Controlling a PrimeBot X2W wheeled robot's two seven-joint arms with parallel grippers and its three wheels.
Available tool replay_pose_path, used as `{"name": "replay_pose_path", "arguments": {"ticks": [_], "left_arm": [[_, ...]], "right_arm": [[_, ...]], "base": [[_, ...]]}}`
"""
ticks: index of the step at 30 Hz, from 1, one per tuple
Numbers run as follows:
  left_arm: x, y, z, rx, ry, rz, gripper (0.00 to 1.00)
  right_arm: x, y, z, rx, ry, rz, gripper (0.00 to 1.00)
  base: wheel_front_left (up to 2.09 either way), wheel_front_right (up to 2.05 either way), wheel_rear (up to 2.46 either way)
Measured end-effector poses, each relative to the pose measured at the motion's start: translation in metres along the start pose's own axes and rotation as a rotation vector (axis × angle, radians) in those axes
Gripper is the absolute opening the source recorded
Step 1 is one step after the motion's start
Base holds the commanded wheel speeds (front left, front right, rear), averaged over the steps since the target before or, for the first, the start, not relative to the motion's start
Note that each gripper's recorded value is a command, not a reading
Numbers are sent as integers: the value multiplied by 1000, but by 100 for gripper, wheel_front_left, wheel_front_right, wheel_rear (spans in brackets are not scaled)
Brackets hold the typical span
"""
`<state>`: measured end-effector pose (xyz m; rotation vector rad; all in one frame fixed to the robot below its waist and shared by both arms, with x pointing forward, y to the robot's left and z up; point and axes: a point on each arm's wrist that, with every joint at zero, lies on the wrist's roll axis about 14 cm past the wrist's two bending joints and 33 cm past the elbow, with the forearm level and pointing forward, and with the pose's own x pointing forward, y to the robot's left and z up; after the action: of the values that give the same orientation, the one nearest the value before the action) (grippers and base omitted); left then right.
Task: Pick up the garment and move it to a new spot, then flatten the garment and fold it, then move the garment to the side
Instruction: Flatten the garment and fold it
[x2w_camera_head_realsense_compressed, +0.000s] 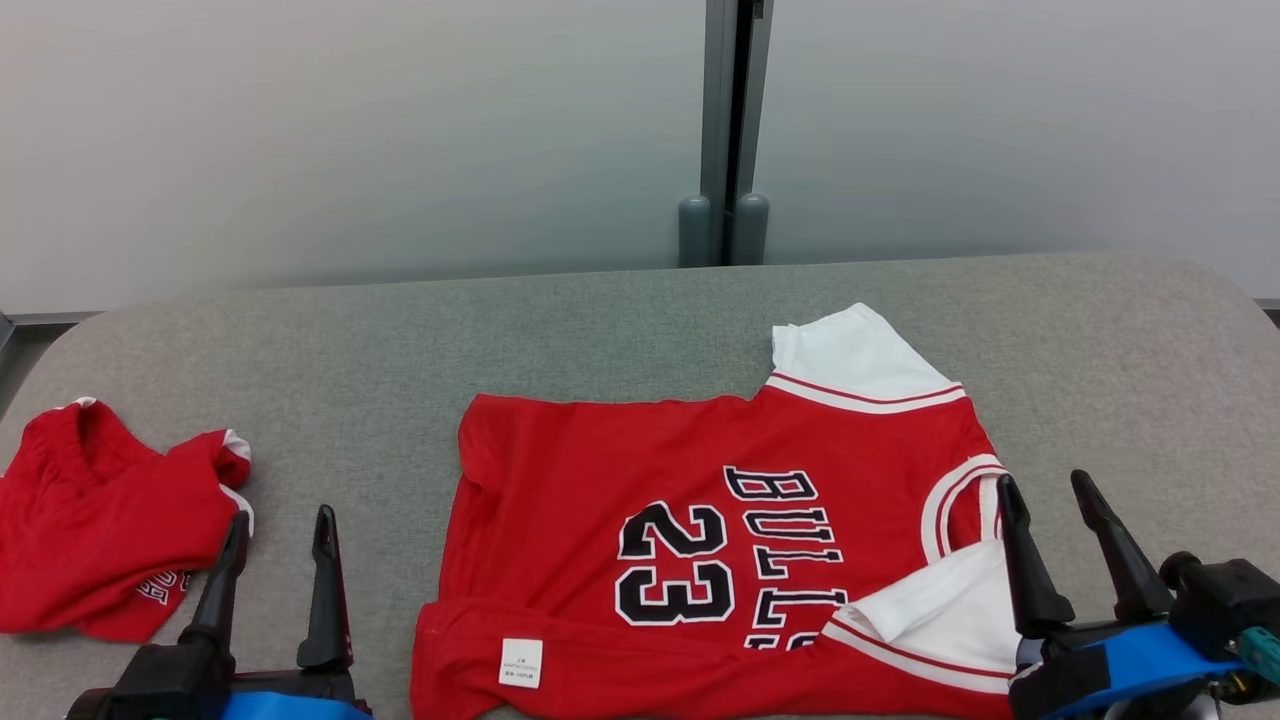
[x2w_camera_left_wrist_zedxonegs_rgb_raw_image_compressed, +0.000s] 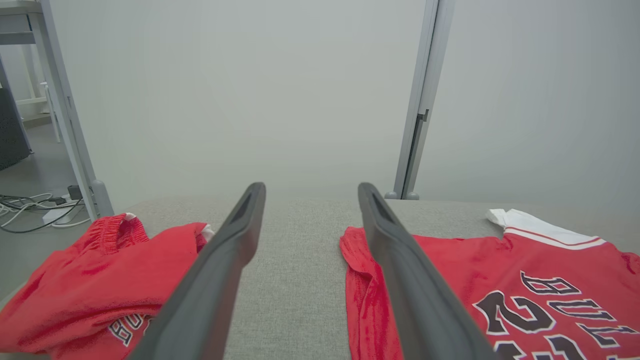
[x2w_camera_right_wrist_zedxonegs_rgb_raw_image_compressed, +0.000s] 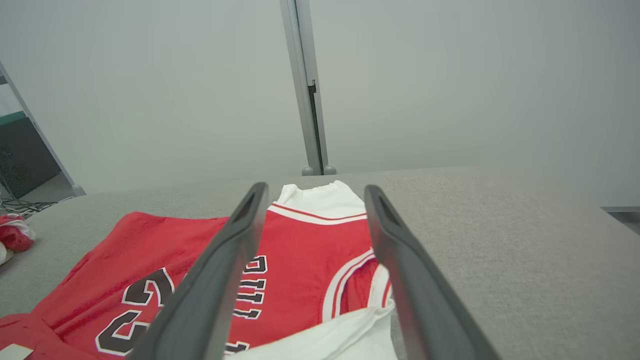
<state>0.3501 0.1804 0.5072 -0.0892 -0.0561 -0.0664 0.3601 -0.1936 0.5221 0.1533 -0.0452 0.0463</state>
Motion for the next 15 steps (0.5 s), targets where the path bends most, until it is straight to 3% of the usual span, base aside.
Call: {"name": "replay_pose_path", "arguments": {"ticks": [6, 15], "left_arm": [[0, 10, 10, 33, -32, 11, 100], [8, 10, 4, 37, -15, 4, 100]], "right_arm": [[9, 27, 7, -5, -38, 68, 100], [8, 34, 6, -26, -46, 84, 100]], "base": [[0, 0, 0], [0, 0, 0]]}}
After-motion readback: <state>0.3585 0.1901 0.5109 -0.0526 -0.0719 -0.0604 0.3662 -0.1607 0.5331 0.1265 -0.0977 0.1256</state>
